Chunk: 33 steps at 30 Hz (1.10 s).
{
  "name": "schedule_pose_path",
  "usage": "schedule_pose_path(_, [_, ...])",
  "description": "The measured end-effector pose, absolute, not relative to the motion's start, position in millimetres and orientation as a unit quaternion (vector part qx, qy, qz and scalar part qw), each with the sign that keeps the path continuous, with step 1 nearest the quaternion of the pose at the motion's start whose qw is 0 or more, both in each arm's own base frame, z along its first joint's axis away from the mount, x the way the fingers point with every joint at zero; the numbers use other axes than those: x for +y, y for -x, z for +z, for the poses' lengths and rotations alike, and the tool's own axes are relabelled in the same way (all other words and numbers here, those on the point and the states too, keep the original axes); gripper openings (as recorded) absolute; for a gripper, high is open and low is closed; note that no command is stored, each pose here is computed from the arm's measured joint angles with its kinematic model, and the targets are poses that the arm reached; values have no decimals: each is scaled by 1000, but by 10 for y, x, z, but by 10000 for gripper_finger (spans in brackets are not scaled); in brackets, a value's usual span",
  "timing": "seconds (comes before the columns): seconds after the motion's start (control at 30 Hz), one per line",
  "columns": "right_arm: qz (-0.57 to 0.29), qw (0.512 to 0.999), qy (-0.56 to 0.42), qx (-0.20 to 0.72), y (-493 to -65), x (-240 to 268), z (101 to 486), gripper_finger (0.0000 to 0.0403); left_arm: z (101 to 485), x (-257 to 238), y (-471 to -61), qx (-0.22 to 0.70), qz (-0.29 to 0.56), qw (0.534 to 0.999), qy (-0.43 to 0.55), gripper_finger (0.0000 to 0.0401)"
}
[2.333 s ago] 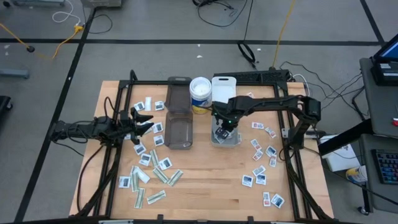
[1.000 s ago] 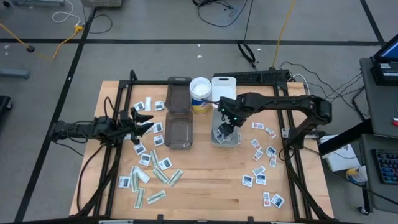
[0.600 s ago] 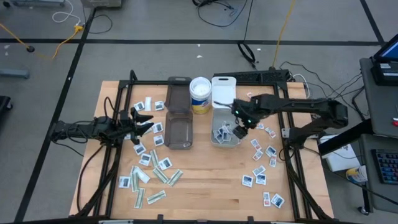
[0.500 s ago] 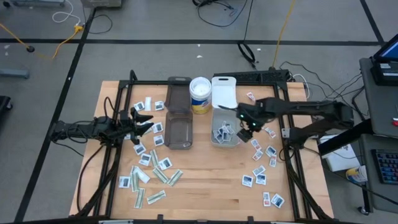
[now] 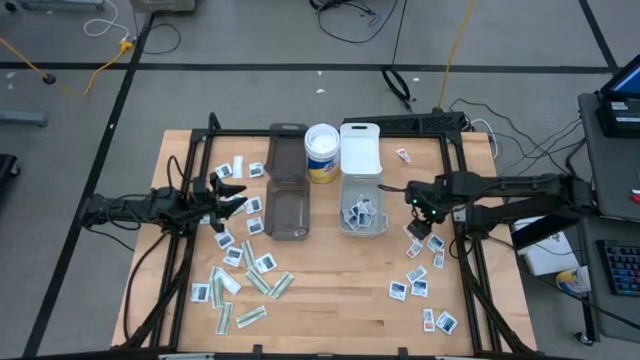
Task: Pick & Place First Aid Supplies
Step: Put the alcohol pad into the gray bin
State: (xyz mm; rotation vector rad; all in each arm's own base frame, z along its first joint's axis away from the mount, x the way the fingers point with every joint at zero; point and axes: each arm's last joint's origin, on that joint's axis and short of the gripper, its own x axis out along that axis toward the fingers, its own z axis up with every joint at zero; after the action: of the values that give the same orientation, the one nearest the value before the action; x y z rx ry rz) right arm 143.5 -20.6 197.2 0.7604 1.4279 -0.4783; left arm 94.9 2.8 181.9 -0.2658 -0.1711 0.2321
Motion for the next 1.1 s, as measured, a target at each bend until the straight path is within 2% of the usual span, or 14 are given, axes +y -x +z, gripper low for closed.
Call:
schedule_pose_path(0.3, [-186,638,-355,658,-1259,-152,1800,256,1820,28,-949,-85,115,981,132,196])
schedule_pose_path(0.67, [-194,615,-354,678,-1312,-162,1691,256,1819,28,-949,-85,115,981,132,196])
schedule_pose_path(1.1, [-200,555,-336,734,-1394,-176,1456,256,1820,28,-949,-85,115,981,132,196])
